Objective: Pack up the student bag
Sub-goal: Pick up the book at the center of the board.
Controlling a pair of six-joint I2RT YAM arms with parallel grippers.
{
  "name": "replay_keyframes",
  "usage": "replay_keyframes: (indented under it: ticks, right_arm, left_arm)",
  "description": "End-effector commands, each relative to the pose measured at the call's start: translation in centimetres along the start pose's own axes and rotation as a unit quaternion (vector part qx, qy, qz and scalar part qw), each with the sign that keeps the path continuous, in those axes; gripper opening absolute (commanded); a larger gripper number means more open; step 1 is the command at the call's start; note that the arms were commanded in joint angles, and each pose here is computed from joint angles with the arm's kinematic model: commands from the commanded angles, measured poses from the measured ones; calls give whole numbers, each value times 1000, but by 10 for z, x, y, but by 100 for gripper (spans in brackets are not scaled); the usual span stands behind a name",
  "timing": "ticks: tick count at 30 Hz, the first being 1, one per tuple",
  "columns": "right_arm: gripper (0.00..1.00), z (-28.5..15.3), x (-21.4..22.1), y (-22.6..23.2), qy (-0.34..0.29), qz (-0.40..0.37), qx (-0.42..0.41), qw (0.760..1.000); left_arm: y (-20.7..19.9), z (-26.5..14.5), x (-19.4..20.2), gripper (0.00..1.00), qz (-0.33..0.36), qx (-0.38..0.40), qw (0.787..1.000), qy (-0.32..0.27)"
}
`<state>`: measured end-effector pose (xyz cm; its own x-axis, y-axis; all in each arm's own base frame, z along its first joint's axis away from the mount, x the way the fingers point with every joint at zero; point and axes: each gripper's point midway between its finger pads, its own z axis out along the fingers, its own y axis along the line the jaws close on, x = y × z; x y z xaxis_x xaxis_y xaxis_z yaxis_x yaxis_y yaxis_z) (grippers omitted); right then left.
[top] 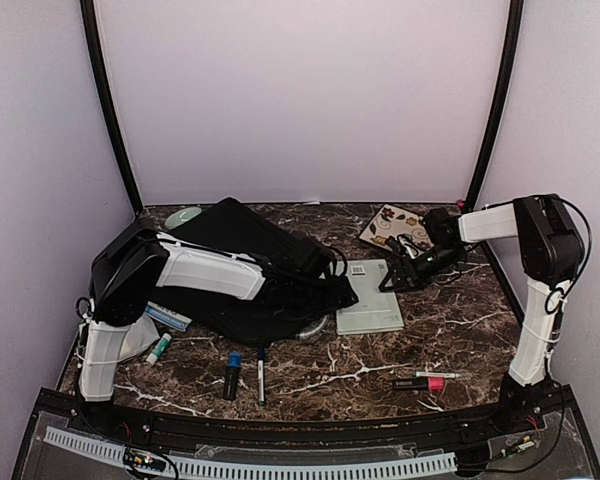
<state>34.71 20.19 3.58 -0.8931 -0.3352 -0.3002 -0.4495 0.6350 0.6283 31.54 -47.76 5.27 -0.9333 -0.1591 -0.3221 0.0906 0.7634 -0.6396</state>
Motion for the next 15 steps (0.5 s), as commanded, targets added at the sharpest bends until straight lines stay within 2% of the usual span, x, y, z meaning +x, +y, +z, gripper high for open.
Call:
replay_keyframes:
  ticks: [1, 6, 9, 12, 15]
  right_arm:
    - [70, 41, 62, -9, 101, 62, -8, 993]
    - [69, 44, 61, -6, 101, 58, -10, 993]
    - [68, 42, 59, 5, 95, 44, -40, 994]
    - [62, 35, 53, 27, 81, 26, -88, 993]
    - [58, 23, 41, 44, 54, -3, -108, 993]
  left_arm:
    - [9, 18, 10, 75, 2, -12, 999, 36]
    - [1, 41, 10, 75, -1, -10, 998, 56]
    - [-9, 48, 9, 75, 4, 2, 998, 60]
    - [-35, 41, 0, 74, 40, 30, 998, 42]
    - [-69, 20, -12, 73, 93, 53, 994, 0]
